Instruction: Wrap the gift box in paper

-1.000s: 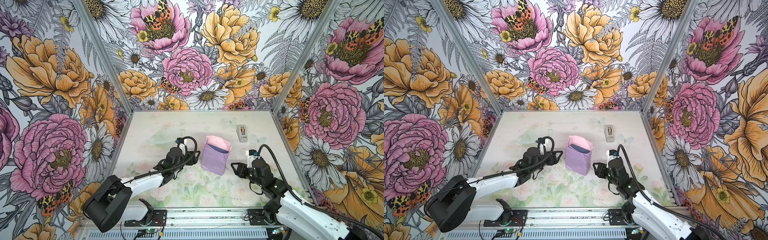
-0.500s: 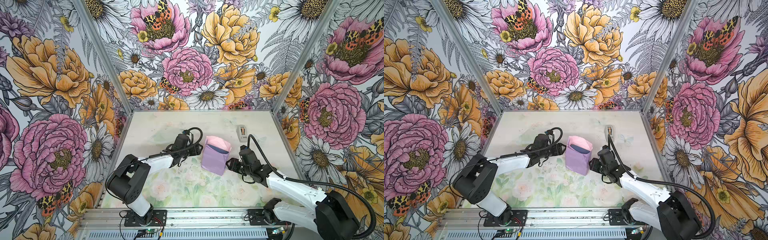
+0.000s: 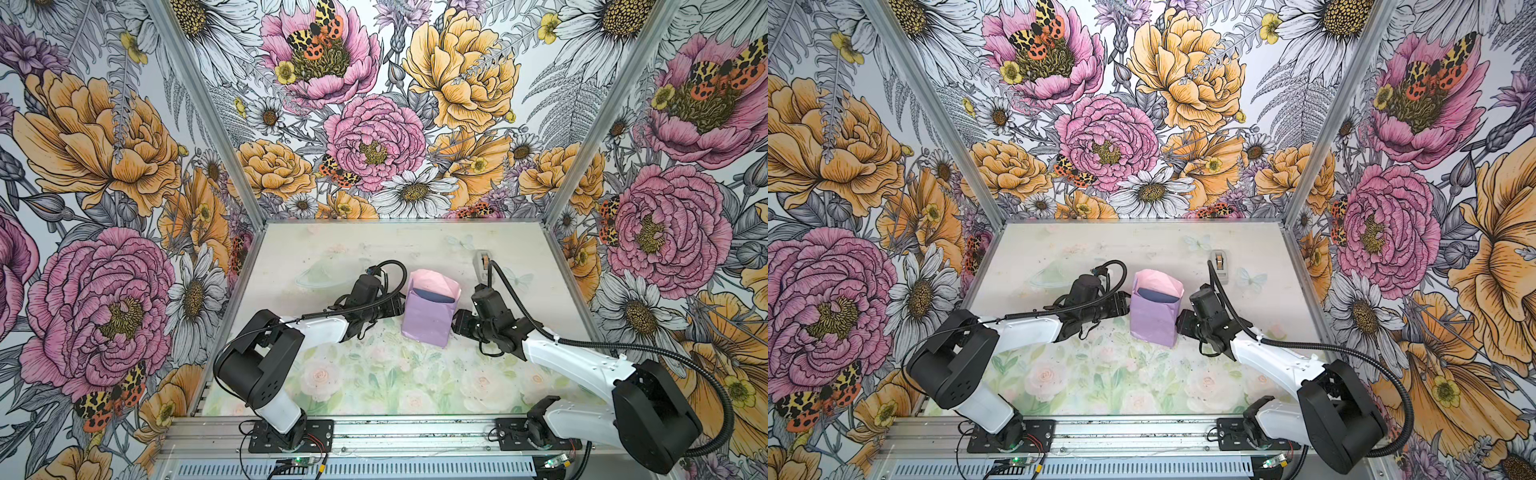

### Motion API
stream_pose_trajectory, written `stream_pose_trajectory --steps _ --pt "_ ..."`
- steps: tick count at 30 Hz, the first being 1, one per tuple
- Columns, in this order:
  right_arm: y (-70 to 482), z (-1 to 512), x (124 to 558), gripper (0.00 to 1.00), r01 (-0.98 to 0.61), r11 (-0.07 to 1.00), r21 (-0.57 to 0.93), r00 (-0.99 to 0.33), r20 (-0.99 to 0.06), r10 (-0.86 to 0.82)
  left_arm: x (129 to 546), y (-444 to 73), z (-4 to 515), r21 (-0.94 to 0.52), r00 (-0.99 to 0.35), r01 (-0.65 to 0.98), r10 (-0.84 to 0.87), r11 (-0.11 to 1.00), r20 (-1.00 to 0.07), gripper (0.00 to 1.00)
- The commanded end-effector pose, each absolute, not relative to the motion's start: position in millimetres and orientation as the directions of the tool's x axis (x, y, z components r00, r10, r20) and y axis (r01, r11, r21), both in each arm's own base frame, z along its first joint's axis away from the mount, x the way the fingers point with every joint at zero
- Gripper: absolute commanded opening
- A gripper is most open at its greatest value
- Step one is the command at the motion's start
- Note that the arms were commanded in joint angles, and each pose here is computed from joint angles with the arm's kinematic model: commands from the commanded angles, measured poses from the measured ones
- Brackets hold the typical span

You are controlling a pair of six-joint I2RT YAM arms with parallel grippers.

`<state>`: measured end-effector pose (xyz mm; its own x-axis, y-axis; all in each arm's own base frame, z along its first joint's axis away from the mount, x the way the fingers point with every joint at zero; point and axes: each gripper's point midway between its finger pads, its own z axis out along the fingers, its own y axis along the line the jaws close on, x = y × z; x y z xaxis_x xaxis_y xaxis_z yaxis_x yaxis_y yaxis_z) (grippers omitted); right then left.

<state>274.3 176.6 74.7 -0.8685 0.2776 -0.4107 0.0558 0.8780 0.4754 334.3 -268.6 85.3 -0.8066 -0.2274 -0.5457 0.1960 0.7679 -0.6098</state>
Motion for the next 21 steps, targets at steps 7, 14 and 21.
stream_pose_trajectory --steps 7,14,21 --pt "168.8 121.4 298.1 0.54 -0.013 0.886 0.463 -0.816 -0.517 0.258 323.6 -247.4 122.7 -0.533 -0.758 0.194 -0.219 0.824 -0.615 0.74" --pt "149.2 196.5 288.1 0.57 0.010 0.886 0.464 -0.779 -0.552 0.298 321.7 -210.7 176.3 -0.424 -0.700 0.157 -0.202 0.892 -0.685 0.76" --pt "175.8 238.4 288.2 0.58 -0.031 0.862 0.506 -0.812 -0.516 0.274 318.1 -228.7 241.6 -0.465 -0.710 0.238 -0.174 0.853 -0.682 0.76"
